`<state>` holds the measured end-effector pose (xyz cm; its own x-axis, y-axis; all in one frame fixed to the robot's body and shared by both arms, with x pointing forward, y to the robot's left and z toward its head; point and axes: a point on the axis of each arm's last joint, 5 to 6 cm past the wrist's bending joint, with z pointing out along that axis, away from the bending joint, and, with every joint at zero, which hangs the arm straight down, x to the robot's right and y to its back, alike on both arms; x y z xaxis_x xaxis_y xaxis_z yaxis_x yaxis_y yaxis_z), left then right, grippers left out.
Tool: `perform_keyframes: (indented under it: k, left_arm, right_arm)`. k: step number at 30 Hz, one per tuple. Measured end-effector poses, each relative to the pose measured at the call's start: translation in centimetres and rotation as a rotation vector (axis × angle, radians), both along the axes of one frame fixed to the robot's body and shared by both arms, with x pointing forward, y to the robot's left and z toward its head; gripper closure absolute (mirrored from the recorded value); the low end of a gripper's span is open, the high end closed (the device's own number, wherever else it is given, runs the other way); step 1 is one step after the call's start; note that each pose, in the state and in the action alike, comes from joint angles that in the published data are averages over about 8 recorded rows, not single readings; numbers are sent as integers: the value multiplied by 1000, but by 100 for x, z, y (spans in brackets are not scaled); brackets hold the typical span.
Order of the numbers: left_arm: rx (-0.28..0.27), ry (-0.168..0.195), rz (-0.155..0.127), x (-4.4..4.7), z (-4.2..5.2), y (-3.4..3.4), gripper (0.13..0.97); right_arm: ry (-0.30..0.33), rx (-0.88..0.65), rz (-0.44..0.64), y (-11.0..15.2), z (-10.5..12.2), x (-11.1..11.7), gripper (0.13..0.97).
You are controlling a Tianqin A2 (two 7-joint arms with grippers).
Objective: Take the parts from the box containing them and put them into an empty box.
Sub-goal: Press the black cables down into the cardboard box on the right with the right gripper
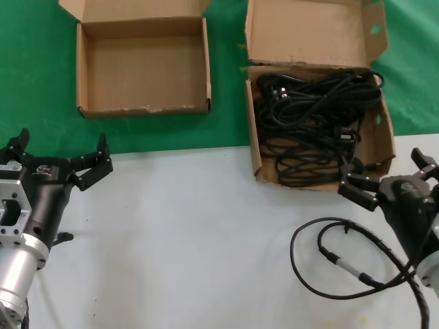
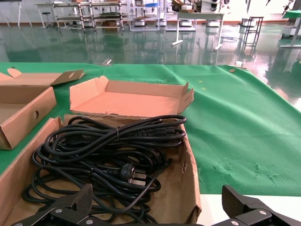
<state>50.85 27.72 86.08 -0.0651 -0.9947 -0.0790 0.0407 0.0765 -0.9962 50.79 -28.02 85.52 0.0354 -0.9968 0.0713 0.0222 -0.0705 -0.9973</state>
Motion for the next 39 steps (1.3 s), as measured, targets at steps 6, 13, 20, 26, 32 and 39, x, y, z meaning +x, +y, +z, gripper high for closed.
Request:
perform_keyframes:
  k: [6, 13, 20, 26, 32, 39]
  left_arm:
    - [0, 0, 0, 0, 0, 0, 186]
    - [0, 0, 0, 0, 0, 0, 261]
    - [0, 0, 0, 0, 0, 0, 368]
    - [0, 0, 0, 0, 0, 0, 446]
    - [0, 0, 0, 0, 0, 0, 575]
    - [0, 0, 0, 0, 0, 0, 741]
  right_arm:
    - [0, -5, 0, -2, 2, 0, 130]
    - [-7, -75, 17, -29, 66, 4, 130]
    - [-30, -261, 110, -78, 310, 51, 130]
    - [-48, -489, 233, -90, 584, 116, 130]
    - [-104, -800, 334, -84, 890, 218, 130]
    - [-170, -1156, 372, -118, 1180, 404, 130]
